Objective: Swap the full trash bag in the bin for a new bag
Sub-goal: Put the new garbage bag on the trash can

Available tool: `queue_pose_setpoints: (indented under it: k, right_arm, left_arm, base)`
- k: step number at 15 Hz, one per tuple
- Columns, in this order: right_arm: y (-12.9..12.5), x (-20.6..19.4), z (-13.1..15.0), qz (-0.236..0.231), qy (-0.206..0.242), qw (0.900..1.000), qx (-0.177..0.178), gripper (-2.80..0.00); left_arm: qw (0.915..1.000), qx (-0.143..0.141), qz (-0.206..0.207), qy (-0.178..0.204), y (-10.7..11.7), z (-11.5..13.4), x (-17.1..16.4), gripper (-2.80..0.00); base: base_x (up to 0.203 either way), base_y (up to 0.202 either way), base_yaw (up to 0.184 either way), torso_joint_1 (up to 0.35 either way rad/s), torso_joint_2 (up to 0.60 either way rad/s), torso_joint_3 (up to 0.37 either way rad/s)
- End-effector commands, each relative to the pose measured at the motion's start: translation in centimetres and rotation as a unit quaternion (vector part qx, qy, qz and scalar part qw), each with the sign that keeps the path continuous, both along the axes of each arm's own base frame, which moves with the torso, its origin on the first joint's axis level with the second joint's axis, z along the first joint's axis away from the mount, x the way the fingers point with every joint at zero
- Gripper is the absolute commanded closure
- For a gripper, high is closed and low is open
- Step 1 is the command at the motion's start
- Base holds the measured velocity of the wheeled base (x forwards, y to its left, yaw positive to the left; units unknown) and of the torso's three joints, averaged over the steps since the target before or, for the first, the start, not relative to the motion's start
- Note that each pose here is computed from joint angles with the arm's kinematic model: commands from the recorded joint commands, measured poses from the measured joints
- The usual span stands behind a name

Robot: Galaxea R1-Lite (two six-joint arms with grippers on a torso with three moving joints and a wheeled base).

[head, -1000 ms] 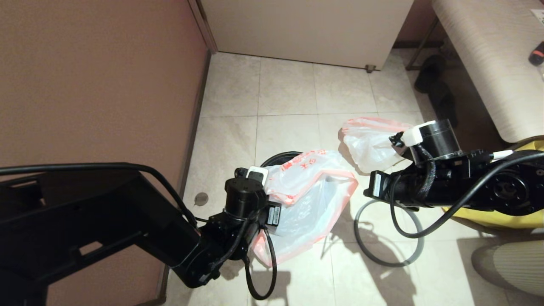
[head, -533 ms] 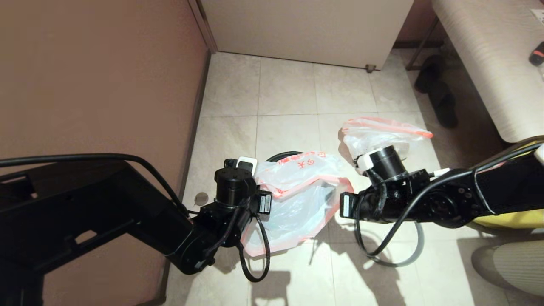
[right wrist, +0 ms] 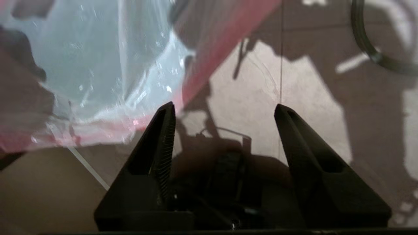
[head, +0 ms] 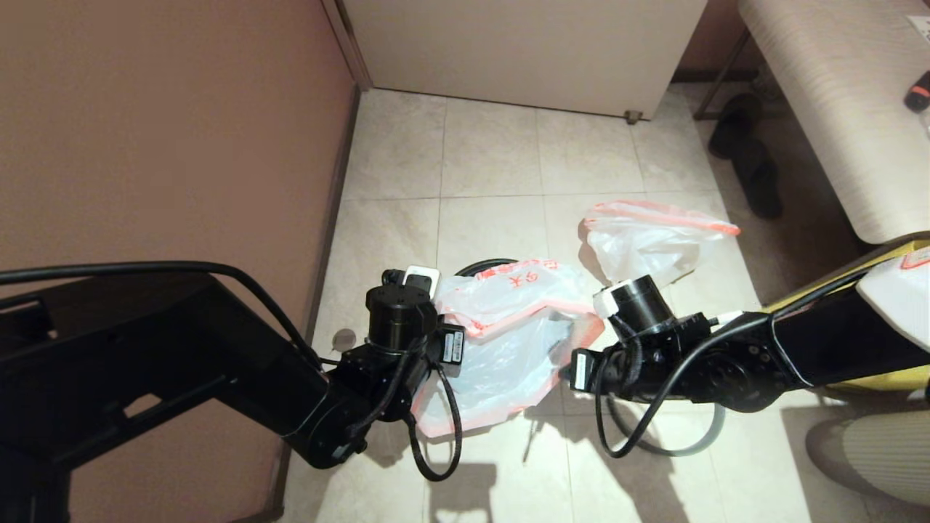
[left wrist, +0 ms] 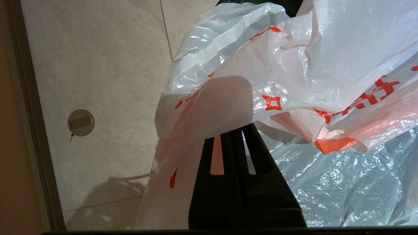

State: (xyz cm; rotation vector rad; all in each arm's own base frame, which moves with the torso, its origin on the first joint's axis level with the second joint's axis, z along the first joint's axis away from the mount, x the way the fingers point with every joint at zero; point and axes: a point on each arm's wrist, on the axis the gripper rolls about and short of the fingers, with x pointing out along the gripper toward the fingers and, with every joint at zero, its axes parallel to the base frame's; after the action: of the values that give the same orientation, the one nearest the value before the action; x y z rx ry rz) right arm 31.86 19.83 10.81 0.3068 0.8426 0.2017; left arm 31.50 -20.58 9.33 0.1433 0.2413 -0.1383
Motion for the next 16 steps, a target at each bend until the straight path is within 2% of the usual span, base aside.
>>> queue_pose_setpoints:
  k: [1, 4, 5, 11, 16]
  right_arm:
    - [0.3, 1.8, -1.6, -0.01, -0.017, 1.0, 0.01, -2.8]
    - [0.7, 3.9, -2.6, -0.018, -0.027, 0.999, 0.014, -2.8]
    - [0.4, 4.3, -2.3, -0.024, -0.032, 0.999, 0.015, 0.0]
    - [-0.5, 4.4, -0.7, -0.057, -0.058, 0.997, 0.007, 0.0]
    - [-0.5, 3.1, 0.9, -0.052, -0.069, 0.996, 0.013, 0.0]
  left_arm:
    - [1.0, -0.001, 0.001, -0.003, 0.0, 0.1, 0.0, 0.0]
    - [1.0, 0.0, 0.0, -0.001, -0.1, 0.0, -0.1, 0.0]
    - [1.0, 0.0, -0.001, -0.001, -0.1, 0.0, -0.2, 0.0]
    - [1.0, 0.005, 0.0, 0.005, -0.3, -0.7, 0.1, 0.0]
    - [1.0, 0.006, 0.001, 0.007, -0.3, -0.9, 0.2, 0.0]
  base:
    - [0.0, 0.0, 0.0, 0.0, 0.0, 0.0]
    - [0.0, 0.0, 0.0, 0.0, 0.0, 0.0]
    - [0.0, 0.0, 0.0, 0.0, 0.0, 0.0]
    - [0.0, 0.0, 0.0, 0.0, 0.0, 0.0]
    - [0.0, 0.0, 0.0, 0.0, 0.0, 0.0]
